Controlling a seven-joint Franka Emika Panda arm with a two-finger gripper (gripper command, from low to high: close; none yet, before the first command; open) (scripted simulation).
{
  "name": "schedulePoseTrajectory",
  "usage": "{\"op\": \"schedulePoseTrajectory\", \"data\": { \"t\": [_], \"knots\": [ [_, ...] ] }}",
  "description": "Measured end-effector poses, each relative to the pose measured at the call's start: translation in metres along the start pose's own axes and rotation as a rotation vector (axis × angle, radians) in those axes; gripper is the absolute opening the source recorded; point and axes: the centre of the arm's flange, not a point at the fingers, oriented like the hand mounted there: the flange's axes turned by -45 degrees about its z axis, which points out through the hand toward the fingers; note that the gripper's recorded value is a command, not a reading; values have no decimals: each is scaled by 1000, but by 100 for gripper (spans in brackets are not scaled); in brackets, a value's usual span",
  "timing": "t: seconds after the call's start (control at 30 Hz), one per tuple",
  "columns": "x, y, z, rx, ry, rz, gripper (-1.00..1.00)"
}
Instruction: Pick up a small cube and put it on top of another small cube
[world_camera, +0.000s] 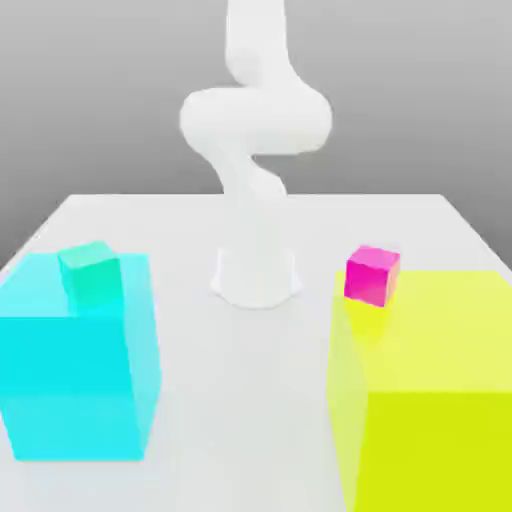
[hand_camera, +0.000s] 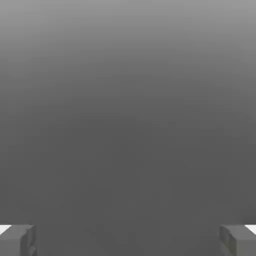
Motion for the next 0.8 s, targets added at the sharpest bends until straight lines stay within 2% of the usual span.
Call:
{"op": "schedulePoseTrajectory", "data": {
  "t": [0.2, 0.43, 0.63, 0.8],
  "knots": [
    [-9, -92, 48, 103, -21, -428, 0],
    [-50, -202, 92, 245, -13, -939, 0],
    [-108, -292, 110, 381, 38, -1374, 0],
    [-170, -360, 112, 502, 116, -1733, 0]
  ]
}}
